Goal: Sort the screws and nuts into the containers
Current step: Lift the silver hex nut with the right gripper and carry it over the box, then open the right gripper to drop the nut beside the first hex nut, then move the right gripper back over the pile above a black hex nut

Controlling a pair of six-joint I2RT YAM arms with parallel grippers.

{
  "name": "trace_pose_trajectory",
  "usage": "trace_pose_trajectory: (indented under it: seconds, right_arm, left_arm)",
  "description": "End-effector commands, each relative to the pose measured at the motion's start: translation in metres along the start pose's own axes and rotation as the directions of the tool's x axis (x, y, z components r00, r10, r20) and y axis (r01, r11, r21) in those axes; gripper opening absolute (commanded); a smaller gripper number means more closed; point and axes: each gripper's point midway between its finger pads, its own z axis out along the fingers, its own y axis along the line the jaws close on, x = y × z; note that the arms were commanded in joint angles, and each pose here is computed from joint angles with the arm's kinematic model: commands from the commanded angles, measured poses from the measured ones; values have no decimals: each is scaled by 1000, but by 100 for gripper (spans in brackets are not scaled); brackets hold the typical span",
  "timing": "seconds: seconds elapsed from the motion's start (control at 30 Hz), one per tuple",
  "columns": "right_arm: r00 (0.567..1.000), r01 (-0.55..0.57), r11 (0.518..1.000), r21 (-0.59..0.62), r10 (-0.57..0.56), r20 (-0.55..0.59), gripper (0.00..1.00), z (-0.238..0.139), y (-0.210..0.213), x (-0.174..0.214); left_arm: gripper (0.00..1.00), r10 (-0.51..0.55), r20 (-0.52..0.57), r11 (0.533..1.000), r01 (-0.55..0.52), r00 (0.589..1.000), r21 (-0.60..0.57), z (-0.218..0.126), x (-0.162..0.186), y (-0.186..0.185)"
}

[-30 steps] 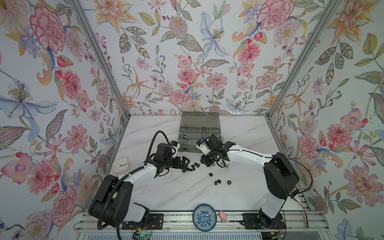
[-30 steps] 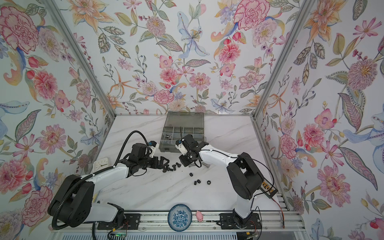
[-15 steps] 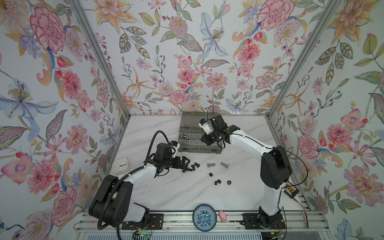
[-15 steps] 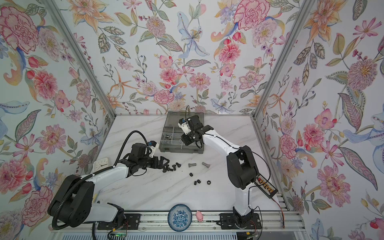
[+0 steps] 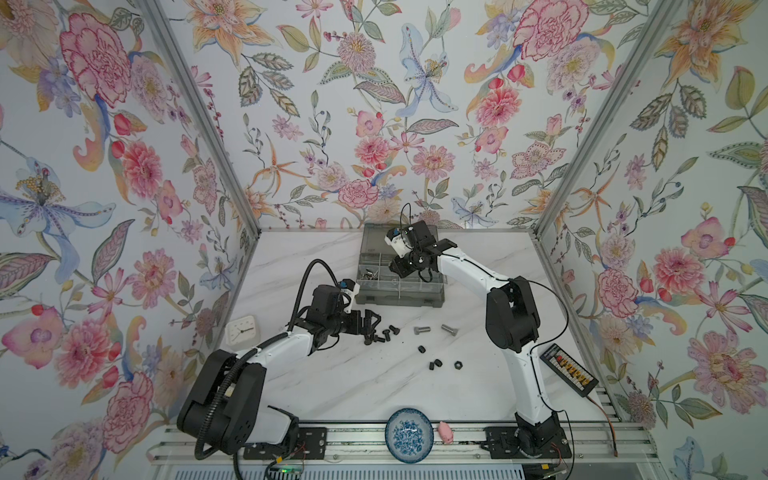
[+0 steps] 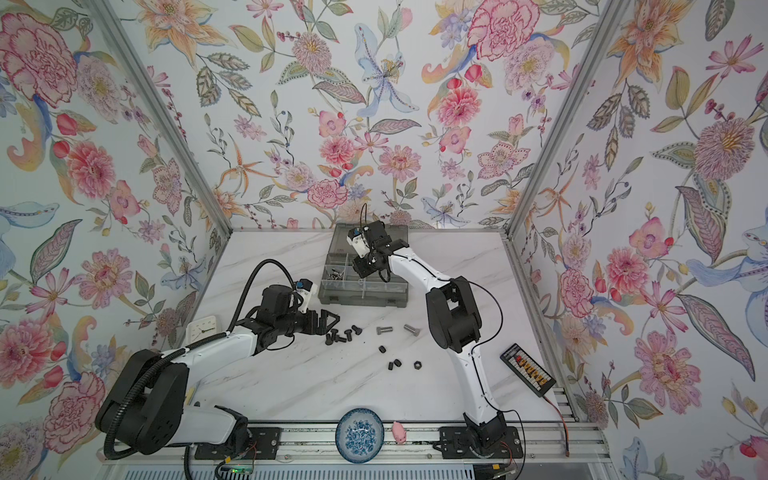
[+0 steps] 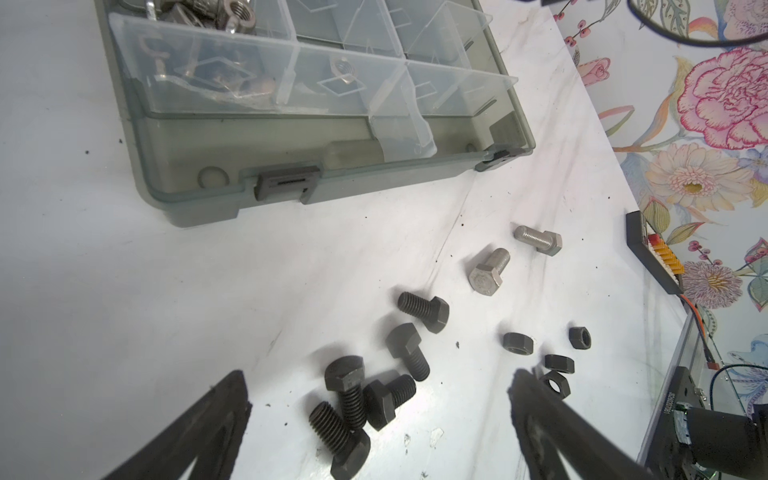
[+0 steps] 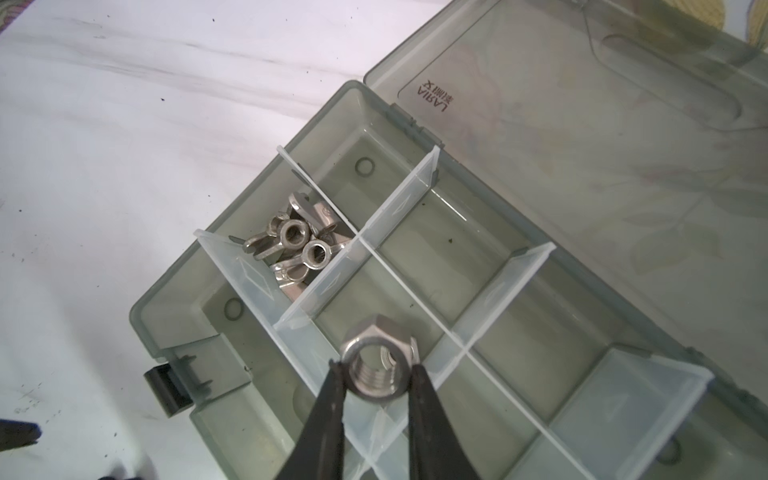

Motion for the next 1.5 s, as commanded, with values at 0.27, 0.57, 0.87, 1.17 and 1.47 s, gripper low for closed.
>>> trace_pose_trajectory:
  seconds: [0.27,0.57,0.87,1.17,1.47]
  right_arm:
    - [1000,-13,1000,-9,13,-22,15,8,7,4]
    - [1000,-8,1000,-2,8,-20,37,3,11,2]
    - [1000,-9,1000,11,9,26,53,-33,15,-11]
    - [994,-104,994,45,106,-39,64,-81,24,44]
    - [961,-207,974,91,220,-168,71,-106,48,139]
  left_arm:
    - [99,-11,20,1000,11,1000,25,-5,0,-2]
    - [99,-8,21,1000,7,1000,28,-5,0,-2]
    - [99,1,20,1000,-1,1000,29,-5,-3,-4]
    - [99,6,24,1000,-6,1000,24,-4,-8,-4]
    - [99,10,18,1000,-10,1000,9,-5,-11,-3]
